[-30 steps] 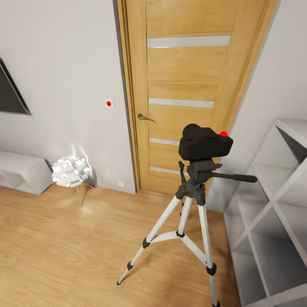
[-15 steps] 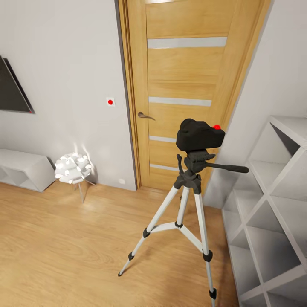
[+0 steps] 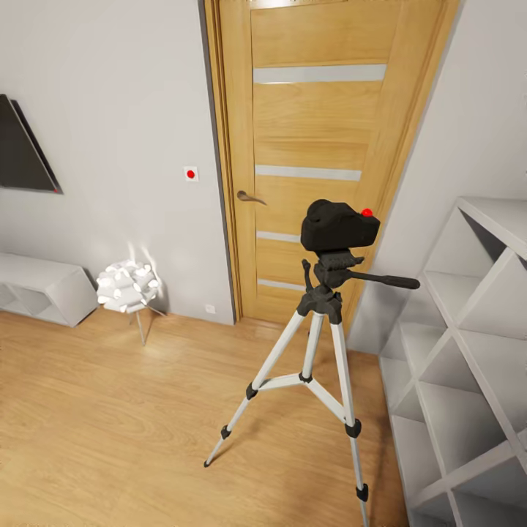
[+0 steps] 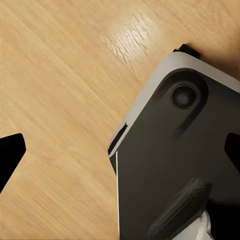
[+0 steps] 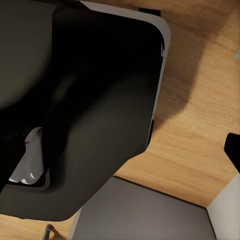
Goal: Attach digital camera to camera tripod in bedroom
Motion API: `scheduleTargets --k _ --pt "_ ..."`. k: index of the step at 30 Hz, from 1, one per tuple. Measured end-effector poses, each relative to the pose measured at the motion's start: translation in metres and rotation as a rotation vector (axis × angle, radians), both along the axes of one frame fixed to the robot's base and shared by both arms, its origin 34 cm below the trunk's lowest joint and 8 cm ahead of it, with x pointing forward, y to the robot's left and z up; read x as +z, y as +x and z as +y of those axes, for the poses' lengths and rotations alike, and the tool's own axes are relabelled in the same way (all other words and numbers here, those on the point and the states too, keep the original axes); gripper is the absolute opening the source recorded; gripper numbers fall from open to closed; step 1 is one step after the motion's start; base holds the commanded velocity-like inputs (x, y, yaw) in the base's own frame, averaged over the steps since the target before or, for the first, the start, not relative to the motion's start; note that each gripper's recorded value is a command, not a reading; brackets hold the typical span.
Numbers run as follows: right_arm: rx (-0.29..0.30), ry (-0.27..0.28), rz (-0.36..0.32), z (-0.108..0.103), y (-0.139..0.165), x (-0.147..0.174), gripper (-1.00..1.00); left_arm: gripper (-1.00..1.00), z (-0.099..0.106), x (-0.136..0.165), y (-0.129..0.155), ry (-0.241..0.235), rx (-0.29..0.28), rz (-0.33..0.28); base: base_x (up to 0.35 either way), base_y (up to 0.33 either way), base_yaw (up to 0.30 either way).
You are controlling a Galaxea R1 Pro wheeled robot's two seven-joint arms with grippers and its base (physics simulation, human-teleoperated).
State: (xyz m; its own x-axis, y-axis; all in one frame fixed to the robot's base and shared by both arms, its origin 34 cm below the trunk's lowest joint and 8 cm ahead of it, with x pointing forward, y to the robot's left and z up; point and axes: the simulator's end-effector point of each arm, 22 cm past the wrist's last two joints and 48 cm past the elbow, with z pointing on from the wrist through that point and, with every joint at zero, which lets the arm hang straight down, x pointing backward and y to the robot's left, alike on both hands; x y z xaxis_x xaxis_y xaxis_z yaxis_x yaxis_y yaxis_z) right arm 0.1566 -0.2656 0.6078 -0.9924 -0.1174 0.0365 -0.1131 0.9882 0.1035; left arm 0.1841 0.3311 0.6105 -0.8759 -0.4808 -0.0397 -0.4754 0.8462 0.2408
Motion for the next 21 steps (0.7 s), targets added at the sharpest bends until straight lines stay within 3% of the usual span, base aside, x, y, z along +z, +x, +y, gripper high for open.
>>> scheduleTargets --k 21 --pt "-0.014 0.011 -0.018 0.0082 0.0044 -0.0002 1.0 1.0 0.0002 0.0001 -0.0002 0.001 0.004 0.0 -0.005 0.0 0.0"
